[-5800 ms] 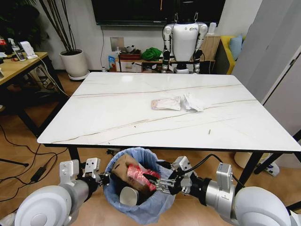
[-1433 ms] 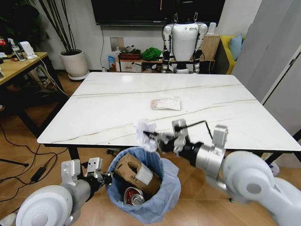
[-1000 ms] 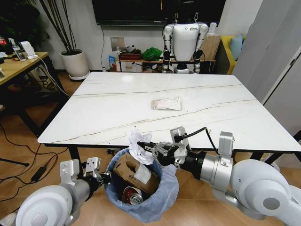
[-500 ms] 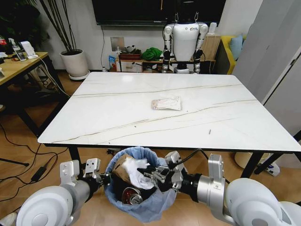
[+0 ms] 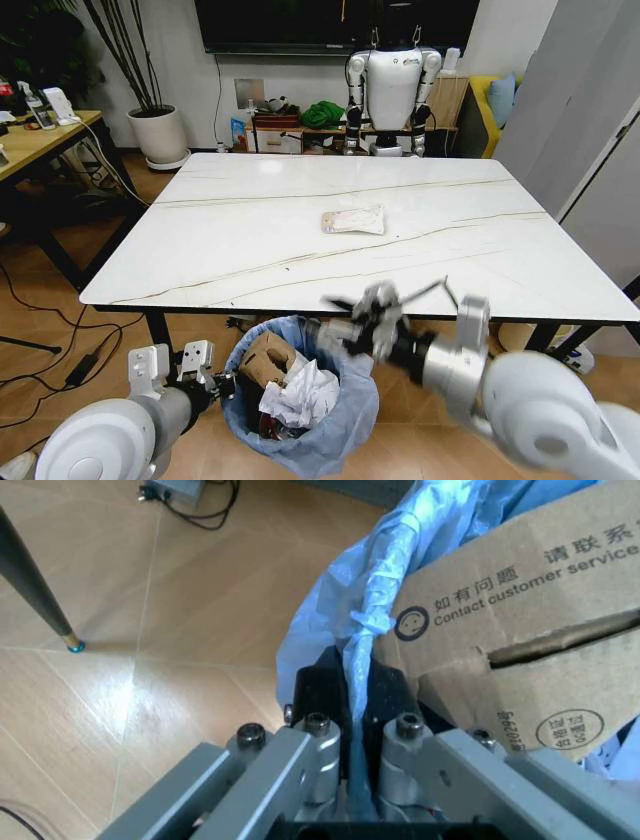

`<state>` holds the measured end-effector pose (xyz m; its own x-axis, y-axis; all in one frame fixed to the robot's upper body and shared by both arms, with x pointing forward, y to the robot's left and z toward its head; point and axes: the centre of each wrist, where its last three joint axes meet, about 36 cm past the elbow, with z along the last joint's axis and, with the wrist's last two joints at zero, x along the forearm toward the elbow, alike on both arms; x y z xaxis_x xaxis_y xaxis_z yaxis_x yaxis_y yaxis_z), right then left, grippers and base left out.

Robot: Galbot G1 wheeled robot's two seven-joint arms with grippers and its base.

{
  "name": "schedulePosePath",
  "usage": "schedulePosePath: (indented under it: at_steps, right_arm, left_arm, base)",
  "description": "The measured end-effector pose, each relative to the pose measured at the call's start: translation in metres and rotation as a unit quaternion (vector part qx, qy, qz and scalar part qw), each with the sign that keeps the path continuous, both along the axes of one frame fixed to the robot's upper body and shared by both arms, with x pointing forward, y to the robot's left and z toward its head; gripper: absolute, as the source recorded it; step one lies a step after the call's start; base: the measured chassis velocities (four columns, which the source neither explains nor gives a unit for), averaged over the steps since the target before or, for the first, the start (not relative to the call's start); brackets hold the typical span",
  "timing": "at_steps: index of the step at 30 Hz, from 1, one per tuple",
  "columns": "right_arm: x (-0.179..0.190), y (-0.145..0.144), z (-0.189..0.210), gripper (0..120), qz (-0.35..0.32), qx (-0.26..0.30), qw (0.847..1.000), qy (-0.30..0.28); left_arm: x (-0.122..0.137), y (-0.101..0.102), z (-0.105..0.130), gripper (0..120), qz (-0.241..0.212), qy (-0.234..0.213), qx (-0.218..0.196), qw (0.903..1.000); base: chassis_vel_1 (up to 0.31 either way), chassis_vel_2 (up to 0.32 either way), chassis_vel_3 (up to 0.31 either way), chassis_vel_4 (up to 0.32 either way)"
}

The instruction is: Pick up the trash bin and place the trash from the table into it.

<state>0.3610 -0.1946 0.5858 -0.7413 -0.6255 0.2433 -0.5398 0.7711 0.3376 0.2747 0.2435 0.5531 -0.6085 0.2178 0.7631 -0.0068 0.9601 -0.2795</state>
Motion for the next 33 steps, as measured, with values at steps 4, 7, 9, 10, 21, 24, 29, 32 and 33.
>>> schedulePosePath:
  at_steps: [4,7,9,10,21,24,29,32,33]
  right_arm:
    - [0.044,-0.003,-0.004,93,-0.081,-0.004,0.997,0.001]
    - [0.089,-0.010,-0.016,100,-0.154,-0.008,0.988,0.018]
    - [0.098,-0.012,-0.020,100,-0.168,-0.009,0.985,0.024]
    - [0.118,-0.016,-0.028,100,-0.195,-0.011,0.980,0.037]
    - [0.202,0.008,-0.053,100,-0.276,0.002,0.955,0.107]
    - [0.213,0.010,-0.057,100,-0.285,0.005,0.952,0.114]
    - [0.244,0.016,-0.065,100,-0.311,0.013,0.942,0.130]
    - [0.249,0.016,-0.064,100,-0.313,0.015,0.941,0.127]
    - [0.250,0.017,-0.063,100,-0.314,0.015,0.941,0.127]
  left_arm:
    - [-0.001,-0.001,-0.001,0,-0.005,0.003,-0.002,1.0000]
    - [-0.001,-0.001,-0.002,0,-0.013,0.003,-0.001,0.9999]
    - [-0.001,-0.001,-0.001,0,-0.014,0.003,-0.001,0.9999]
    - [-0.001,-0.001,-0.001,0,-0.016,0.002,0.000,0.9999]
    - [0.000,0.000,0.000,0,-0.023,0.001,0.004,0.9997]
    - [0.000,0.000,0.000,0,-0.024,0.001,0.004,0.9997]
    - [0.001,0.001,0.002,0,-0.025,-0.003,0.005,0.9997]
    - [0.002,0.001,0.002,0,-0.026,-0.003,0.004,0.9997]
    - [0.002,0.001,0.002,0,-0.026,-0.004,0.004,0.9997]
  base:
    - [0.000,0.000,0.000,0.000]
    - [0.000,0.000,0.000,0.000]
    - [0.000,0.000,0.000,0.000]
    - [0.000,0.000,0.000,0.000]
    - [0.000,0.000,0.000,0.000]
    - [0.000,0.000,0.000,0.000]
    - [0.000,0.000,0.000,0.000]
    - [0.000,0.000,0.000,0.000]
    - [0.000,0.000,0.000,0.000]
